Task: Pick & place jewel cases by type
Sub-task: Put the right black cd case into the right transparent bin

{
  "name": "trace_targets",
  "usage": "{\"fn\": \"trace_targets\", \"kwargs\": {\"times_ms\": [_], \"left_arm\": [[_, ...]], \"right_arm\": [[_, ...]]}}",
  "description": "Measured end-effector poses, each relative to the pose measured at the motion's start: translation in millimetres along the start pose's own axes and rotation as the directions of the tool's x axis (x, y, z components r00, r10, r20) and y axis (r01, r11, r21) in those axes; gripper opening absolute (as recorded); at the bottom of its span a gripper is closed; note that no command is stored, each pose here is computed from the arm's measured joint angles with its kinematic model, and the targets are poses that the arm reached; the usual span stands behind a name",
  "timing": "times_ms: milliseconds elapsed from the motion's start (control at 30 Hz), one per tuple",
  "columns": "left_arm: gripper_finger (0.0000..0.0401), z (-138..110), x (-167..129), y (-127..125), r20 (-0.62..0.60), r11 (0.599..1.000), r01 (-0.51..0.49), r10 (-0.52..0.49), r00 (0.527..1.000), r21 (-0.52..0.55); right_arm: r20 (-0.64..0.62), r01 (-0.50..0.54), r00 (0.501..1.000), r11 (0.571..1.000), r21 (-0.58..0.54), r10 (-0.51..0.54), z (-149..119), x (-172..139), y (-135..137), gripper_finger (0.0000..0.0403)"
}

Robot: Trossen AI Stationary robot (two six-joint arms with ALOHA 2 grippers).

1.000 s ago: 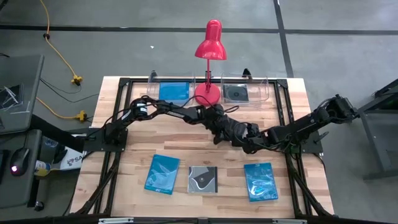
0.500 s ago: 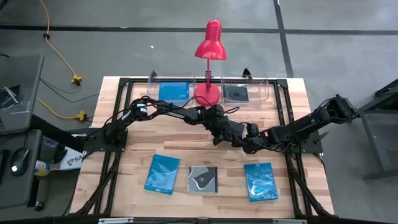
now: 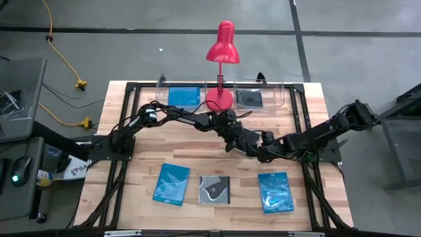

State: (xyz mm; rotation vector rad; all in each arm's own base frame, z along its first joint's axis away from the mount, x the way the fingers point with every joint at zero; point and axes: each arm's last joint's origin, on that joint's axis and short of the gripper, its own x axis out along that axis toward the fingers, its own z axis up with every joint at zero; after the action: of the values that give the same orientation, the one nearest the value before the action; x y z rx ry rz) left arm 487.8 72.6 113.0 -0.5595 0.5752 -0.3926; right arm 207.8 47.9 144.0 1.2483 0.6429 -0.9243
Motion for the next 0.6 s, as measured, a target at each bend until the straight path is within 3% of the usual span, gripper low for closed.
{"fn": "trace_targets", "kwargs": {"times_ms": [233, 400, 500, 600], "left_arm": [[0.0001, 29.2, -33.7, 11.3, 0.058, 0.996, 0.017, -0.012, 0.998, -0.083], [0.0001, 51.9, -78.4, -2.7, 0.024, 0.976, -0.147, 0.152, 0.988, -0.163], [0.0001, 48.3, -97.8, -10.1, -0.081, 0.909, -0.371, 0.362, 0.929, -0.188], [0.0001, 36.3, -106.2, -14.3, -0.209, 0.775, -0.589, 0.551, 0.808, -0.231]], "right_arm": [[-0.006, 0.023, 1.000, 1.000, -0.006, -0.023, 0.1, 0.0, -2.3, 0.0211], [-0.004, 0.037, 0.999, 0.999, -0.011, -0.037, 0.4, 0.1, -3.9, 0.0211], [-0.003, 0.037, 0.999, 0.999, -0.012, -0.037, 0.4, 0.2, -4.0, 0.0211], [0.004, 0.035, 0.999, 0.999, -0.012, -0.035, 0.6, 0.2, -3.9, 0.0211]]}}
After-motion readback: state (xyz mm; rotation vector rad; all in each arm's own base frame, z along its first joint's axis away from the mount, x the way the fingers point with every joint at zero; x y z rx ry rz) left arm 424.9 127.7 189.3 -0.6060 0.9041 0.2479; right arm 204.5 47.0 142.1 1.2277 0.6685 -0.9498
